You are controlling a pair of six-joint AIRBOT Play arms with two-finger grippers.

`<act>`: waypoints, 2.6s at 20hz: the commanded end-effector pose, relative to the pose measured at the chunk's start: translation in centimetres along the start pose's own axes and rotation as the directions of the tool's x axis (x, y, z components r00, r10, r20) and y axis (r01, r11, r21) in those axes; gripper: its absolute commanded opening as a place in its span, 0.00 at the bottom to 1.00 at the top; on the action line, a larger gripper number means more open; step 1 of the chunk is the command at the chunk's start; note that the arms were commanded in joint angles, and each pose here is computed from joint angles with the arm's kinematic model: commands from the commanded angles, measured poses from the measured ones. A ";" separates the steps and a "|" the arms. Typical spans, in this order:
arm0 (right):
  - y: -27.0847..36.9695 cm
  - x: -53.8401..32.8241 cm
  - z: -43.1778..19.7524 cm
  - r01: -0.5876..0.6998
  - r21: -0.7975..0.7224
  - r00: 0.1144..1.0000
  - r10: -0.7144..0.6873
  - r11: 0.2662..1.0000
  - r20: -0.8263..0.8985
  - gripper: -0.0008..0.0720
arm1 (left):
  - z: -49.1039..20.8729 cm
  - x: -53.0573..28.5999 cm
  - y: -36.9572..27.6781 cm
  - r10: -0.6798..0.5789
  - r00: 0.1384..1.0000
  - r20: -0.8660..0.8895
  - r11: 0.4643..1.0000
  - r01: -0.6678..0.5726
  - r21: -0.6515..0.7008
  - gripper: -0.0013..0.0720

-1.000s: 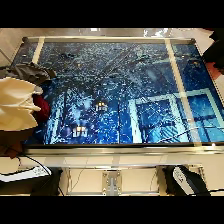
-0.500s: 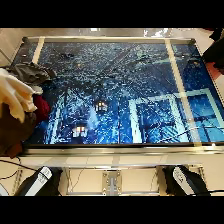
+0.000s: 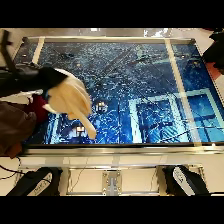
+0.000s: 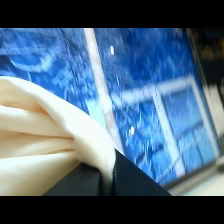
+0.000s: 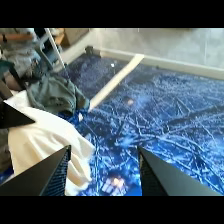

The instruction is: Fold the shirts.

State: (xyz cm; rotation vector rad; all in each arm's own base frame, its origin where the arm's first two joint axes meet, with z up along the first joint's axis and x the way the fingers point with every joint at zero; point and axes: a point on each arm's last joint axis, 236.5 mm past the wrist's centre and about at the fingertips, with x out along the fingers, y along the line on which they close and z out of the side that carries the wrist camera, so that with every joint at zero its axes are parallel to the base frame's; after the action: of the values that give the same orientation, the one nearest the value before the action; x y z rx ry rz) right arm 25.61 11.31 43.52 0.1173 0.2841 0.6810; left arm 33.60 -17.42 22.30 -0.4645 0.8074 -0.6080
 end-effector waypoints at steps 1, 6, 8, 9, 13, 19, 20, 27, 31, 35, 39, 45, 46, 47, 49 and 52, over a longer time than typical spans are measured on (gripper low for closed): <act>0.2 -0.3 -1.2 0.007 -0.016 0.998 -0.008 1.000 -0.059 0.67 | -6.0 5.5 -3.3 -0.052 0.973 -0.225 0.994 0.073 0.085 0.04; -1.7 -0.4 -1.9 0.086 -0.023 0.992 -0.088 0.996 -0.089 0.68 | -9.7 13.1 -2.9 -0.051 0.938 -0.342 0.994 0.082 0.076 0.61; -3.7 -0.7 -2.7 0.170 -0.032 0.978 -0.172 0.985 -0.120 0.67 | -6.1 14.1 -0.5 -0.021 0.975 -0.220 0.997 0.035 0.063 0.81; -5.0 -1.0 -3.1 0.221 -0.039 0.964 -0.224 0.974 -0.140 0.67 | -3.4 13.5 1.0 0.004 0.991 -0.132 0.999 0.002 0.042 0.81; -9.8 -2.4 -4.8 0.395 -0.062 0.892 -0.399 0.917 -0.214 0.67 | 4.2 6.0 9.8 0.159 0.983 0.086 0.984 -0.151 -0.091 0.81; -15.0 2.8 -12.9 0.328 0.227 0.886 -0.215 0.917 -0.412 0.67 | -4.9 1.0 18.7 0.299 0.929 -0.216 0.943 -0.323 -0.080 0.81; -15.6 3.9 -15.3 0.310 0.297 0.881 -0.156 0.903 -0.447 0.67 | -7.0 1.9 18.6 0.281 0.931 -0.235 0.947 -0.309 -0.093 0.81; -15.1 11.8 -29.3 0.294 0.478 0.820 0.038 0.827 -0.571 0.67 | -20.1 9.1 17.0 0.147 0.951 -0.271 0.946 -0.215 -0.242 0.81; -13.8 15.4 -29.0 0.254 0.432 0.849 0.015 0.865 -0.528 0.67 | -21.6 11.3 13.5 0.099 0.956 -0.275 0.993 -0.113 -0.033 0.81; -12.5 17.0 -28.5 0.220 0.405 0.864 0.016 0.888 -0.504 0.67 | -21.7 13.1 13.4 0.133 0.960 -0.246 0.991 -0.133 0.015 0.81; -12.3 17.1 -28.4 0.216 0.403 0.866 0.016 0.889 -0.500 0.67 | -24.0 14.4 14.3 0.122 0.940 -0.320 0.986 -0.152 -0.071 0.81; -13.0 17.5 -27.7 0.228 0.397 0.881 -0.015 0.889 -0.472 0.67 | -25.9 16.2 15.0 0.084 0.929 -0.360 0.954 -0.179 -0.241 0.70; -13.3 17.7 -27.5 0.231 0.397 0.887 -0.025 0.888 -0.462 0.67 | -25.8 16.5 14.8 0.069 0.933 -0.354 0.942 -0.178 -0.286 0.36; -13.6 17.8 -27.2 0.236 0.396 0.892 -0.036 0.887 -0.451 0.67 | -25.6 16.9 14.7 0.058 0.939 -0.339 0.928 -0.175 -0.328 0.05; -14.1 18.0 -26.8 0.245 0.392 0.901 -0.059 0.887 -0.430 0.67 | -25.0 17.1 14.5 0.049 0.948 -0.316 0.915 -0.169 -0.366 0.04; -14.8 18.3 -26.5 0.258 0.386 0.905 -0.082 0.886 -0.417 0.67 | -23.3 16.2 13.8 0.048 0.961 -0.272 0.935 -0.139 -0.328 0.04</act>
State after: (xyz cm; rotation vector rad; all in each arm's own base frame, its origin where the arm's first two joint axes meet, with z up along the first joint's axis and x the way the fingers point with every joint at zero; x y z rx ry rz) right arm 39.38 12.27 11.02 0.3805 0.8559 0.4676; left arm 27.99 -21.46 -9.92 -0.6446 1.2309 -0.4368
